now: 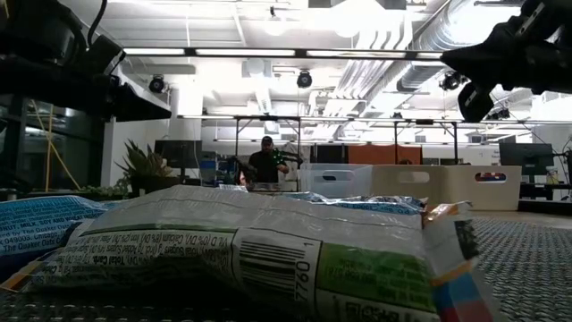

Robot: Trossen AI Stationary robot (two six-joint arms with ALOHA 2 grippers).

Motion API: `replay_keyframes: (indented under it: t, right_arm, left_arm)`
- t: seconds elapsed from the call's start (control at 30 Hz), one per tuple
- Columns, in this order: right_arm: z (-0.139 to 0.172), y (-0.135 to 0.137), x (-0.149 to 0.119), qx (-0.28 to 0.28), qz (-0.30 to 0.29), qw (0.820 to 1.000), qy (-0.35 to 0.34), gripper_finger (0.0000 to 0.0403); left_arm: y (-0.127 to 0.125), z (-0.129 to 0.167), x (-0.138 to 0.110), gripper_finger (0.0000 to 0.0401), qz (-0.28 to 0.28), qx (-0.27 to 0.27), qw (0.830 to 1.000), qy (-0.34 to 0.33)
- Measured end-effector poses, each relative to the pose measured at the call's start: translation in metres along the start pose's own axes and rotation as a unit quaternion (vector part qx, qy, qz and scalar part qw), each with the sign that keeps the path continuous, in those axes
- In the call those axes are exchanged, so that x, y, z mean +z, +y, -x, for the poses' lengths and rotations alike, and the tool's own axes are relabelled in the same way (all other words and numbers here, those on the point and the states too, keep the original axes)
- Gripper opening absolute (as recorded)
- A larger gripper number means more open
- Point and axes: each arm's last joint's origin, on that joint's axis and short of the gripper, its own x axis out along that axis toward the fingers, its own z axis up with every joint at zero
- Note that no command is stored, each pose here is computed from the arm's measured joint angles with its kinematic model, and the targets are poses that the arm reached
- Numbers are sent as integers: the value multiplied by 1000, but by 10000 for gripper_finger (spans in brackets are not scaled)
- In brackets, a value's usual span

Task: Pick and place Granola Bars by type
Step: Put the yellow granola bar into the transparent bin

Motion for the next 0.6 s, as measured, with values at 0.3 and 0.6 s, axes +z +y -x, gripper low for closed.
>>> replay_keyframes:
  t: [0.3, 0.6]
  right_arm:
    - [0, 3, 4, 13, 59, 998, -18, 1]
    - [-7, 40, 55, 33, 125, 992, -4, 42]
  left_arm:
    - [0, 0, 0, 1, 0, 0, 1000, 0]
    - [0, 0, 0, 1, 0, 0, 1000, 0]
